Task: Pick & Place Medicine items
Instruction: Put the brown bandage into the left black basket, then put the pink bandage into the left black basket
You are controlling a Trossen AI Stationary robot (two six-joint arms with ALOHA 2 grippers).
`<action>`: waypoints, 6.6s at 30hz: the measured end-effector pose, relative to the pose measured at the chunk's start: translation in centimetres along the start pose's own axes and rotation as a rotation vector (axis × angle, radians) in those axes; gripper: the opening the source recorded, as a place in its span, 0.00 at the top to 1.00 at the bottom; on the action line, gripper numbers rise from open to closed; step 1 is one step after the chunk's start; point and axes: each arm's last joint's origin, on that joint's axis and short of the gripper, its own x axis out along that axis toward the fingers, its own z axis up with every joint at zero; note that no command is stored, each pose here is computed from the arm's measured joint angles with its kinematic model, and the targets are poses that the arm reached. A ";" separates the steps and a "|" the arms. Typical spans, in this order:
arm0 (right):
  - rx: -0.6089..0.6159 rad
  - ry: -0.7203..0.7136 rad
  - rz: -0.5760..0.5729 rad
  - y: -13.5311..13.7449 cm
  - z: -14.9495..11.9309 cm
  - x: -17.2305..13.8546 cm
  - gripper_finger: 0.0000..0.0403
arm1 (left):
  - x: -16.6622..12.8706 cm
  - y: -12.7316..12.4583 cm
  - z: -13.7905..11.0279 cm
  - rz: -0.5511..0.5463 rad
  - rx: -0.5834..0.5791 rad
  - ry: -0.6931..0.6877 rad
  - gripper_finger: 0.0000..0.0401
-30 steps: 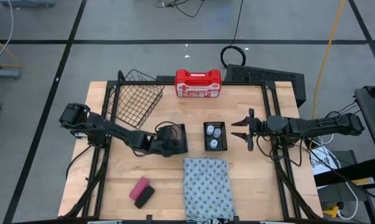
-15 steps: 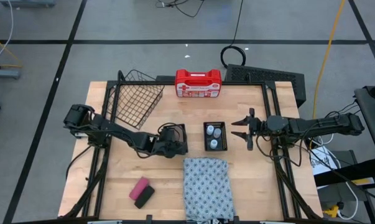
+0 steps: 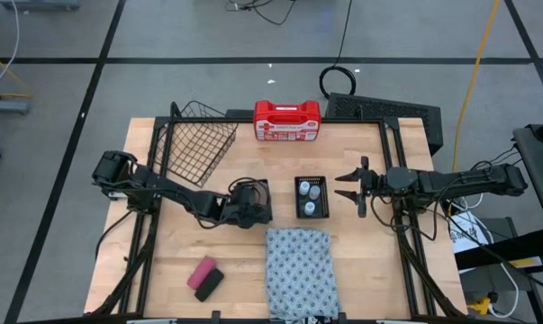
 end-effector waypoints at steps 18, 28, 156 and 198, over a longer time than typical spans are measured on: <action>-0.001 0.000 0.000 0.0 0.0 0.0 0.58 | -0.2 -0.2 1.0 -0.014 0.170 0.020 0.44; 0.001 0.001 0.001 0.0 0.0 0.0 0.58 | -3.8 -1.7 3.6 -0.161 0.258 0.050 0.44; -0.044 -0.006 -0.073 -0.2 -1.0 0.3 0.58 | -8.4 3.7 -12.4 0.344 0.478 0.413 0.44; -0.044 -0.006 -0.073 -0.2 -1.0 0.3 0.58 | -2.9 -5.0 -5.4 -0.376 0.578 0.199 0.44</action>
